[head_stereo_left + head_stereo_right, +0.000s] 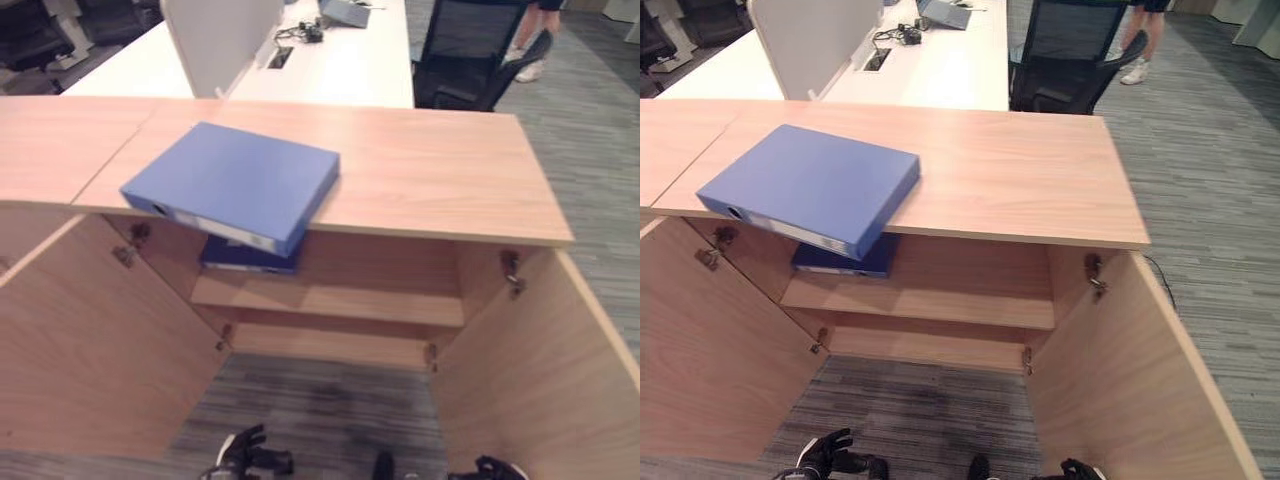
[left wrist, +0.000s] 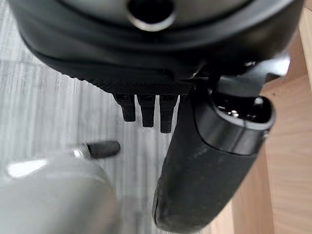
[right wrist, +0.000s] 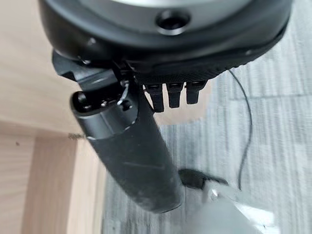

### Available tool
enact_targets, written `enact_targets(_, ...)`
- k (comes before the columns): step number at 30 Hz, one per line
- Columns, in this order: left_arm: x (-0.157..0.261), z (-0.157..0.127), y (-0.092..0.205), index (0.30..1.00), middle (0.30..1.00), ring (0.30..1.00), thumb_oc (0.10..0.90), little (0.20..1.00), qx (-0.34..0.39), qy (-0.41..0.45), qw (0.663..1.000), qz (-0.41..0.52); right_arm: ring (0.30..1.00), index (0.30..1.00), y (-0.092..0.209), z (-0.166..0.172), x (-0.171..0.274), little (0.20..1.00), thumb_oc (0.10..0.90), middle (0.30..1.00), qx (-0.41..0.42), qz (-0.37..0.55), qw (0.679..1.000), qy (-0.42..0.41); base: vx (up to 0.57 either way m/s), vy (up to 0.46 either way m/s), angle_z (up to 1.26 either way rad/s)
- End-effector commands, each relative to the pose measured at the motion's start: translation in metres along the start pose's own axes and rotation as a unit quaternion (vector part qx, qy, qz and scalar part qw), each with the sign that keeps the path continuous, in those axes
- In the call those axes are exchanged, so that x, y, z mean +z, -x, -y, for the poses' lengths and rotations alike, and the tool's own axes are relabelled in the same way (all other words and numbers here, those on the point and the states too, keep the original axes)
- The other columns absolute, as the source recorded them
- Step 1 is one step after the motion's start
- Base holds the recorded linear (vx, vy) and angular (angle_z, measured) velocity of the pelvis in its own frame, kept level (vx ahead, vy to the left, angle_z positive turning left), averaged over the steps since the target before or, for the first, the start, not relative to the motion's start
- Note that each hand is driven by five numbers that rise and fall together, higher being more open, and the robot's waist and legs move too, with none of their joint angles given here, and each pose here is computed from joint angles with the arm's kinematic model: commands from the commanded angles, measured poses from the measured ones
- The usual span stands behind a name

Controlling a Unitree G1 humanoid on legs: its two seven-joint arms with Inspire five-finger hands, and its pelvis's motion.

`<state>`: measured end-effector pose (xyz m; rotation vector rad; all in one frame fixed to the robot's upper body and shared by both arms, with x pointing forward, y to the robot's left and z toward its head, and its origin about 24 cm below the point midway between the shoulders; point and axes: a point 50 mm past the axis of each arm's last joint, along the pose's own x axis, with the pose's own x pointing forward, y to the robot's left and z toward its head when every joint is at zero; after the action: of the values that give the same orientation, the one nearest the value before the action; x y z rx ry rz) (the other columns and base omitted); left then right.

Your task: Put the empty folder in the office cabinet

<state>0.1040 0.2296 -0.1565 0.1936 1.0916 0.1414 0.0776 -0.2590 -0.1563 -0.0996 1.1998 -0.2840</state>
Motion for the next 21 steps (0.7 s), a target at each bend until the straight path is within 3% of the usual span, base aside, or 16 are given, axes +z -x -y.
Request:
enact_targets(1, 0.002, -0.028, 0.000, 0.900, 0.900, 0.900, 0.800, 0.900, 0.040, -0.025, 0.999, 0.002, 0.900, 0.900, -0.002, -0.003, 0.019, 0.900, 0.800, 0.900, 0.001, 0.031, 0.999, 0.016, 0.00, 0.124, -0.11)
enact_targets(21, 0.006, -0.035, 0.000, 0.900, 0.900, 0.900, 0.800, 0.900, 0.052, -0.033, 0.998, 0.009, 0.900, 0.900, -0.003, -0.018, 0.024, 0.900, 0.800, 0.900, 0.025, 0.035, 0.998, 0.045, 0.00, 0.068, -0.02)
